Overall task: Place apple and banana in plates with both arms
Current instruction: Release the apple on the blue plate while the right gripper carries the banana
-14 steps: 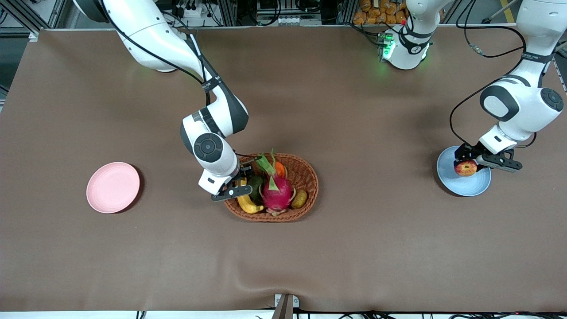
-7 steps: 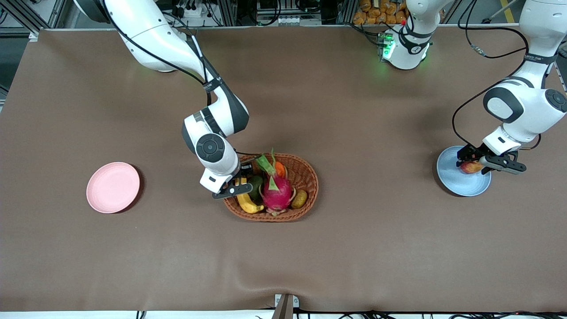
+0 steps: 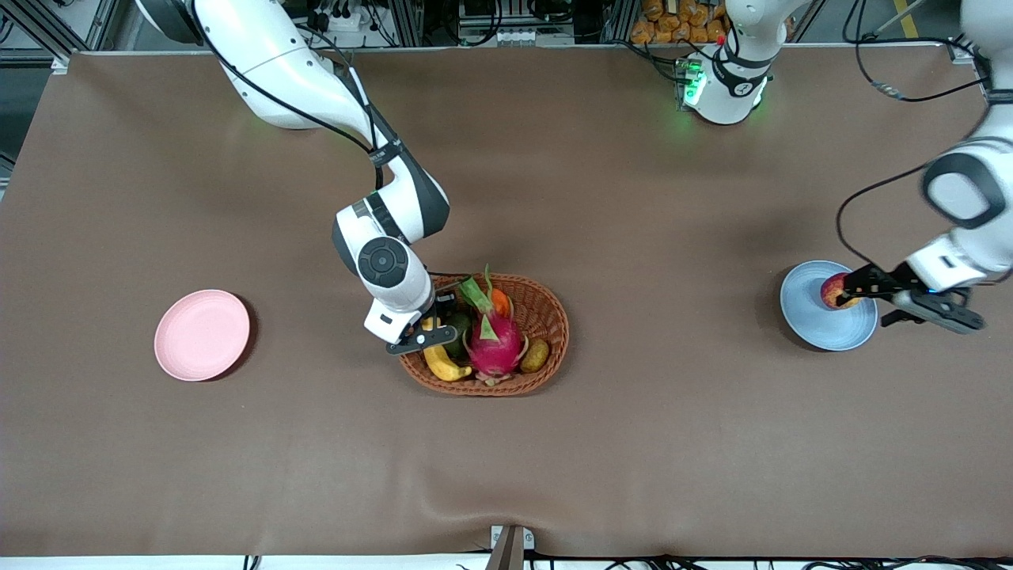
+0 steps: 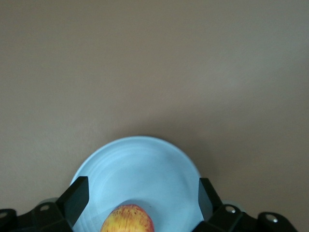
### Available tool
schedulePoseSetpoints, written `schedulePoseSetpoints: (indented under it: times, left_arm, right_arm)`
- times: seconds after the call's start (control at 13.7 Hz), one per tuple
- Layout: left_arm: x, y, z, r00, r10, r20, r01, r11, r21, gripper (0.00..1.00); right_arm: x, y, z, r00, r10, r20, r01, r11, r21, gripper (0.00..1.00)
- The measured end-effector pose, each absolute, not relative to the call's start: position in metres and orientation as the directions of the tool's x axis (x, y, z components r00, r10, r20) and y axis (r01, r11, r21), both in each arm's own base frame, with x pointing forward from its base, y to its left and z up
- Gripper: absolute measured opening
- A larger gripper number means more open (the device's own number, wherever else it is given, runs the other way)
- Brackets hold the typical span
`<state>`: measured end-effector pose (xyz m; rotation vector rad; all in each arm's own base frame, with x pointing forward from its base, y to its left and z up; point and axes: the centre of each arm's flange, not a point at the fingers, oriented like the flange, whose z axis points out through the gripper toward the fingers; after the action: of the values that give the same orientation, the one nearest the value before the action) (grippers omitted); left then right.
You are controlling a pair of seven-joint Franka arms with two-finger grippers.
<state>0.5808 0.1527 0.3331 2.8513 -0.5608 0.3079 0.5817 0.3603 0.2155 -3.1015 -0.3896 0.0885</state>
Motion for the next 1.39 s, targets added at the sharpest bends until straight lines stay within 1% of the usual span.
schedulePoseSetpoints:
  times: [0.07,0.15,0.22,0.37,0.51,0.73,0.88,1.02,1.17,1.32,1.39]
  left_arm:
    - [0.59,0.153,0.354,0.907,-0.345,0.242,-0.391,-0.903,0.176,1.0]
    - [0.596,0.152,0.368,0.91,-0.34,0.235,-0.383,-0.909,0.165,1.0]
    - [0.601,0.149,0.377,0.915,-0.331,0.231,-0.371,-0.916,0.155,1.0]
    - [0.606,0.142,0.382,0.917,-0.323,0.233,-0.362,-0.92,0.152,1.0]
    - [0.608,0.139,0.383,0.919,-0.317,0.234,-0.357,-0.921,0.153,1.0]
    - [0.609,0.137,0.383,0.922,-0.311,0.23,-0.351,-0.923,0.161,1.0]
    - [0.614,0.116,0.384,0.932,-0.294,0.212,-0.333,-0.925,0.181,1.0]
    - [0.62,0.081,0.391,0.943,-0.279,0.18,-0.312,-0.93,0.193,1.0]
    - [0.62,0.054,0.412,0.955,-0.263,0.138,-0.286,-0.94,0.187,1.0]
    - [0.614,0.039,0.446,0.967,-0.235,0.094,-0.249,-0.949,0.192,1.0]
    - [0.61,0.037,0.466,0.973,-0.22,0.064,-0.228,-0.955,0.188,1.0]
  right_arm:
    - [0.58,0.363,0.212,0.966,0.251,-0.053,0.251,-0.968,-0.022,0.62]
    - [0.579,0.365,0.208,0.966,0.253,-0.055,0.253,-0.967,-0.021,0.49]
    - [0.579,0.366,0.209,0.966,0.254,-0.049,0.253,-0.967,-0.023,0.46]
    - [0.581,0.365,0.212,0.967,0.252,-0.043,0.252,-0.968,-0.023,0.46]
    - [0.586,0.362,0.23,0.969,0.246,-0.034,0.245,-0.969,-0.022,0.46]
    - [0.596,0.347,0.285,0.974,0.223,-0.029,0.222,-0.975,-0.022,0.46]
    - [0.606,0.322,0.323,0.982,0.186,-0.019,0.186,-0.982,-0.025,0.46]
    - [0.624,0.271,0.35,0.994,0.11,-0.021,0.11,-0.994,-0.024,0.46]
    - [0.646,0.196,0.363,0.999,-0.004,-0.034,-0.005,-1.0,-0.019,0.46]
    - [0.665,0.102,0.362,0.989,-0.136,-0.05,-0.136,-0.991,-0.01,0.46]
    - [0.668,0.054,0.357,0.979,-0.195,-0.059,-0.196,-0.981,-0.004,0.46]
